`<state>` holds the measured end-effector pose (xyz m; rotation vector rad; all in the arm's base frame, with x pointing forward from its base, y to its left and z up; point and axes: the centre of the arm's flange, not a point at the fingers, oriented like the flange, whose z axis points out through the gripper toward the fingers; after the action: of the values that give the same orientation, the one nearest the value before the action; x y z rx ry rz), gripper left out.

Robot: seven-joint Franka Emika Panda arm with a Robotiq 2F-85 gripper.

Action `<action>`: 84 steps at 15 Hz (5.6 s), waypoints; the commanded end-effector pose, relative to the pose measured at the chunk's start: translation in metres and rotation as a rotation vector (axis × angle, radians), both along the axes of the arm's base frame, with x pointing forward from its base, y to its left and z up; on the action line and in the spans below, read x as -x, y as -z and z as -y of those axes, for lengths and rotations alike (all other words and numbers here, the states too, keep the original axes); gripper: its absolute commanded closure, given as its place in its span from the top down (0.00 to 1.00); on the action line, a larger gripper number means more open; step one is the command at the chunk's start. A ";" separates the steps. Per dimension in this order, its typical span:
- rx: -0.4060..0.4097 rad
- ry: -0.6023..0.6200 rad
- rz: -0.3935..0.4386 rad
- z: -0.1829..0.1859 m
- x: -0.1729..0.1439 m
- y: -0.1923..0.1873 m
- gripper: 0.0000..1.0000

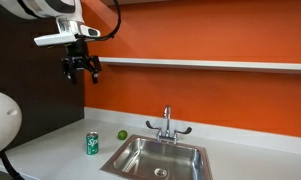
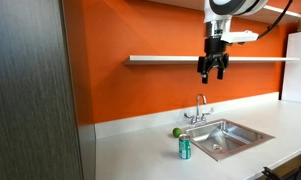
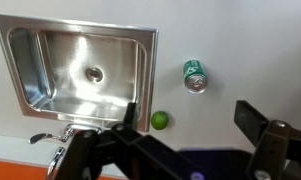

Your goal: Pick up the can drink bottle and put it on the shelf

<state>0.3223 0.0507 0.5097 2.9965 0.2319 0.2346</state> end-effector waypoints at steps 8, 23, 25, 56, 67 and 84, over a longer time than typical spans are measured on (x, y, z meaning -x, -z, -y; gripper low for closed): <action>0.000 0.000 0.000 0.000 0.000 0.000 1.00; -0.058 0.034 -0.067 -0.023 -0.027 0.070 1.00; -0.067 0.048 -0.096 -0.033 -0.023 0.081 1.00; -0.091 0.140 -0.146 -0.057 -0.044 0.290 1.00; -0.117 0.140 -0.008 -0.062 -0.049 0.314 1.00; -0.137 0.220 0.136 -0.051 -0.063 0.307 1.00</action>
<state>0.3846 0.0974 0.2164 3.0929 -0.0947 0.3907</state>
